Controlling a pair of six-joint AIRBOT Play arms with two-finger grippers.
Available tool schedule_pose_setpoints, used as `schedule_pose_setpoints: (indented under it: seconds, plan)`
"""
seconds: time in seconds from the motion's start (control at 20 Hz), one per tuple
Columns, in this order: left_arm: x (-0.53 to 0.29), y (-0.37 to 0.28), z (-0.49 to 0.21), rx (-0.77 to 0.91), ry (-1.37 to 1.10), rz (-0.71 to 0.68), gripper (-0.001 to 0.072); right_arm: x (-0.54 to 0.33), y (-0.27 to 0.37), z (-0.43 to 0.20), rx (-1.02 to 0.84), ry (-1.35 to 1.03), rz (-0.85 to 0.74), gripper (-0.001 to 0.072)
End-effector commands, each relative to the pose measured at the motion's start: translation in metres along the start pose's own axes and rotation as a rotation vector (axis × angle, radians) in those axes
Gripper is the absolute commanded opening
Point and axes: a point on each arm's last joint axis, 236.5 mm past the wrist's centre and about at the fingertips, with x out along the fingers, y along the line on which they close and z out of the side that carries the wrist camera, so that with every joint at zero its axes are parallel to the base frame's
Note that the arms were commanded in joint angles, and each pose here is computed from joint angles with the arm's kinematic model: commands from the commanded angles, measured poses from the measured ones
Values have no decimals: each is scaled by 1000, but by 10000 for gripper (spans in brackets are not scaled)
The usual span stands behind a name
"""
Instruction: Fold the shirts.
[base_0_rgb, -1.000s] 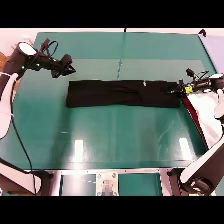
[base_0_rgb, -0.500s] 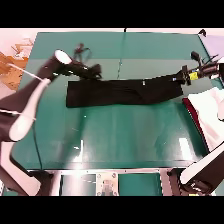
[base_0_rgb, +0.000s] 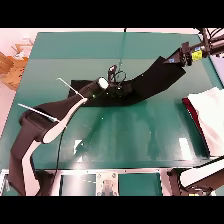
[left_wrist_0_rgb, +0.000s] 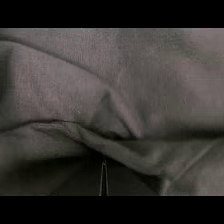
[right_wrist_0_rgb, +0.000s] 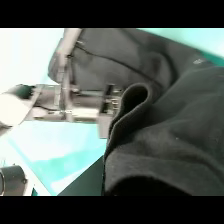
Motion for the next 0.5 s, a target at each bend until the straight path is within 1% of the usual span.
schedule_pose_setpoints:
  seconds: [0.0, 0.1, 0.2, 0.25, 0.35, 0.45]
  plan:
    - [-1, 1, -1, 1, 28, -16, 23, 10, 28, 2, -50, -4, 21, 13]
    - [-30, 5, 5, 67, 156, -38, 22, 12, 31, 2, -54, 0, 24, 13]
    - [-80, 25, 22, 134, 279, 3, 22, 17, 37, 2, -31, 5, 31, 13]
    - [-107, 41, 35, 146, 316, 60, 21, 21, 40, 5, -25, -4, 33, 13]
    - [-171, 83, 70, 155, 334, 227, 22, 36, 54, 13, -21, -27, 40, 13]
    - [-223, 114, 100, 126, 277, 322, 22, 63, 78, 22, -27, -50, 59, 13]
